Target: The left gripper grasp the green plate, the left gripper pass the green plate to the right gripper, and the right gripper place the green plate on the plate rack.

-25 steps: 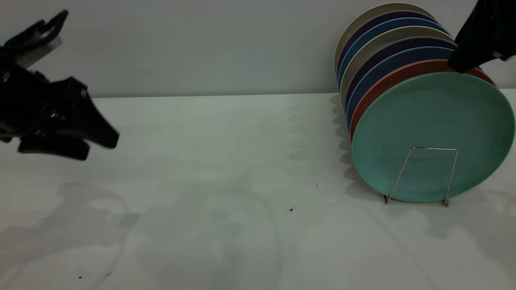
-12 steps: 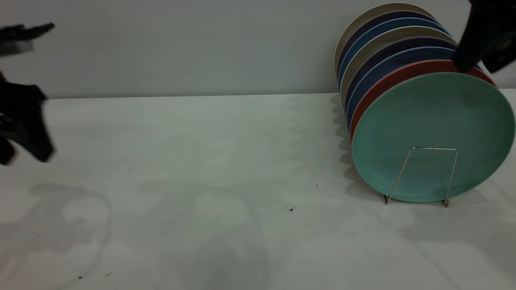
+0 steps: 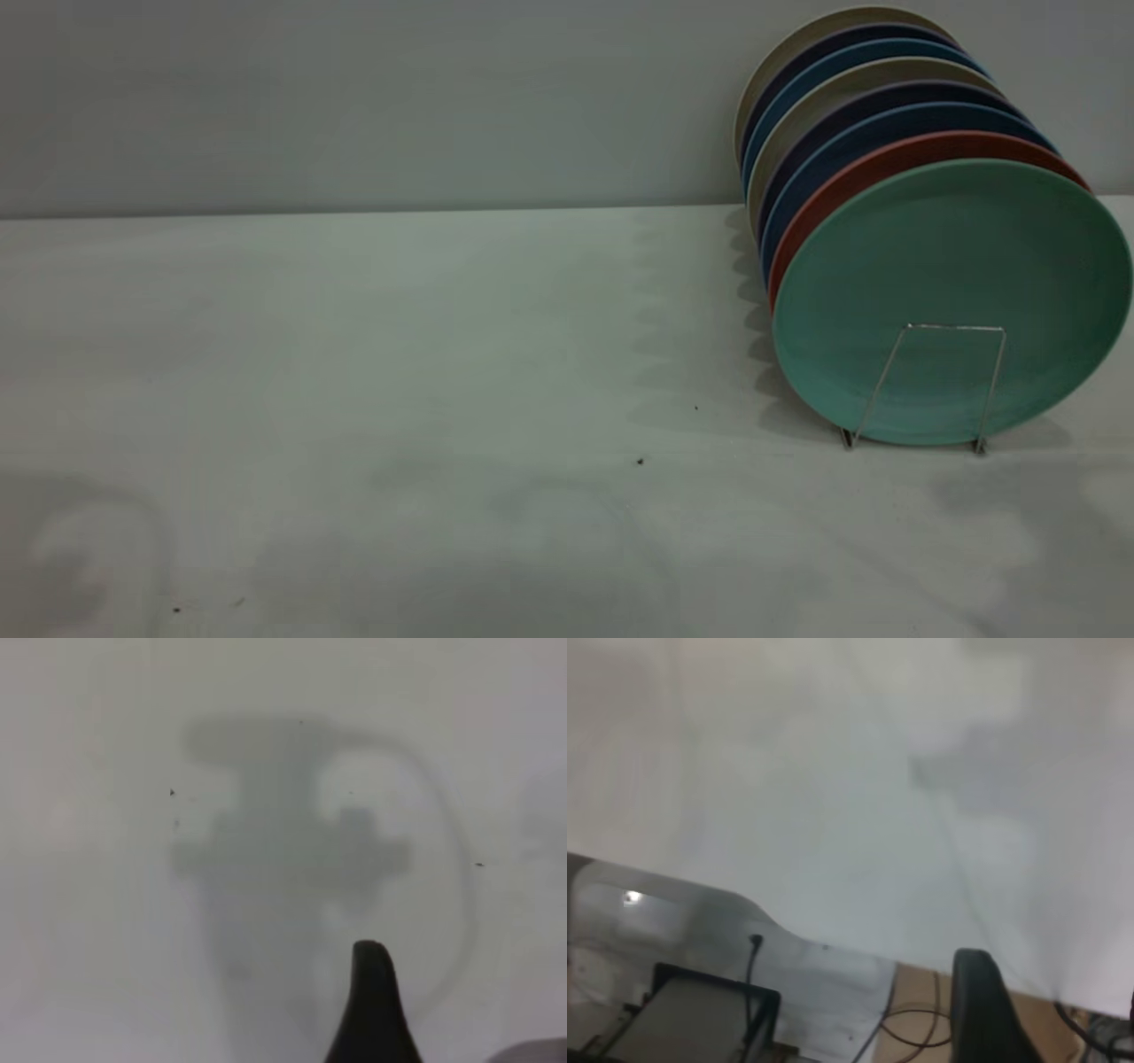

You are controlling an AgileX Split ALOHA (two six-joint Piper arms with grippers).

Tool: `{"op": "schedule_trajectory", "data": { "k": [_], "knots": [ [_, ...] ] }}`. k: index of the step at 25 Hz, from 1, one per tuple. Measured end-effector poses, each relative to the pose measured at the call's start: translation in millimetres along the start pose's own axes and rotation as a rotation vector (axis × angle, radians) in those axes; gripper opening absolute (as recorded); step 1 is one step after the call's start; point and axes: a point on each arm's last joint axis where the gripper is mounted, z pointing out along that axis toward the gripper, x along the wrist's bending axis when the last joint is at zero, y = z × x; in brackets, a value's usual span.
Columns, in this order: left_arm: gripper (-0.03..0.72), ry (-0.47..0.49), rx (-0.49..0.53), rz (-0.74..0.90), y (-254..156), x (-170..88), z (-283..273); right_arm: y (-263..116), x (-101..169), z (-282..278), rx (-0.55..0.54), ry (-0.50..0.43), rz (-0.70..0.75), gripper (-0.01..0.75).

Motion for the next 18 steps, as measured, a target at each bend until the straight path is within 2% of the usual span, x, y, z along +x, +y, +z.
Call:
{"op": "schedule_trajectory", "data": {
  "k": [6,18],
  "knots": [
    [0.592,0.008,-0.090,-0.025,-52,-7,-35,-54,6,-18,-0.047,-0.028,-0.020,0.415],
    [0.592,0.014,-0.204,-0.075,-172,-23,-60,-159,18,-40,-0.279,-0.072,-0.115,0.415]
  ]
}}
